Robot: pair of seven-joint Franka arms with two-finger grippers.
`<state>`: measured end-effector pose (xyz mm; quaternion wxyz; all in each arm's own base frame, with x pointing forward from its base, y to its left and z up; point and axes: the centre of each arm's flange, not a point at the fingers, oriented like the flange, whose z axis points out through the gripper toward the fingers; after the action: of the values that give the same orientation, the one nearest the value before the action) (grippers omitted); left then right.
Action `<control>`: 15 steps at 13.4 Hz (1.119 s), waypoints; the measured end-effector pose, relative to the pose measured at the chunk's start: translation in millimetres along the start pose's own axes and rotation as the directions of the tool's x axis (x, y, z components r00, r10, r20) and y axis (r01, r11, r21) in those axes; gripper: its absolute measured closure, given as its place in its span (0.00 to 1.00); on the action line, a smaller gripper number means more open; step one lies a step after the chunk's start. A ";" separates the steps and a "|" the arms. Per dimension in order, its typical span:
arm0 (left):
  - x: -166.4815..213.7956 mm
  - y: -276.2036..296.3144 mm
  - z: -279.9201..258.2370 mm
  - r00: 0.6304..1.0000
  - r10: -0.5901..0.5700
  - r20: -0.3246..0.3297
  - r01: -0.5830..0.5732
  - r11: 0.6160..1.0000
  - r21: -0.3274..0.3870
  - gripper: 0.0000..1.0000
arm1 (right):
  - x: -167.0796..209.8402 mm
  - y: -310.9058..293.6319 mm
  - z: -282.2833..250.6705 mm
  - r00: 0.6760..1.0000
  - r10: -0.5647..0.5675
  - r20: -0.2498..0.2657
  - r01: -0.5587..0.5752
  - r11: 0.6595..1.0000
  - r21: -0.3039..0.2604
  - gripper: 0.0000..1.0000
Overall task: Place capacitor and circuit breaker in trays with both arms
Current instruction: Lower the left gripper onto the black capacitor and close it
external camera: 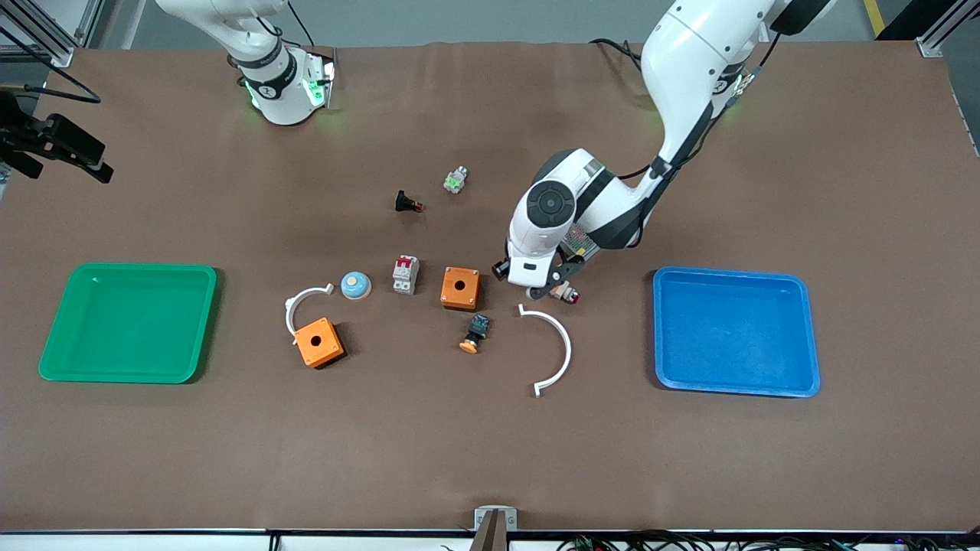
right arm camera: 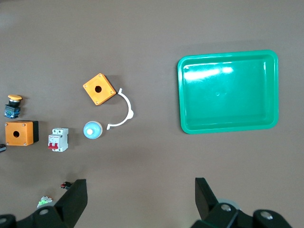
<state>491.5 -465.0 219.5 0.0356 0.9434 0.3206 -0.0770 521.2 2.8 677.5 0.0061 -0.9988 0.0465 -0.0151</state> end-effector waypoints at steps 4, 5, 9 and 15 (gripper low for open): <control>-2.2 0.6 17.6 1.000 -0.001 0.008 0.001 1.000 -0.003 0.35 | 0.0 0.0 0.0 1.000 0.000 0.000 0.000 1.000 0.000 0.00; -2.4 0.6 20.6 1.000 -0.001 0.009 0.001 1.000 -0.003 0.38 | 0.0 0.0 0.0 1.000 0.000 0.000 0.000 1.000 0.000 0.00; -2.5 0.5 28.6 1.000 -0.002 0.013 0.002 1.000 -0.002 0.49 | 0.0 0.0 0.0 1.000 0.000 0.000 0.000 1.000 0.000 0.00; 4.7 7.3 17.5 1.000 -0.010 0.004 0.010 0.999 -0.030 0.66 | 0.0 0.0 0.0 1.000 0.000 0.000 0.000 1.000 0.000 0.00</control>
<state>497.5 -470.0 201.7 0.0502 0.9410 0.3265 -0.0741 521.2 2.8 677.5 0.0061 -0.9988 0.0465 -0.0152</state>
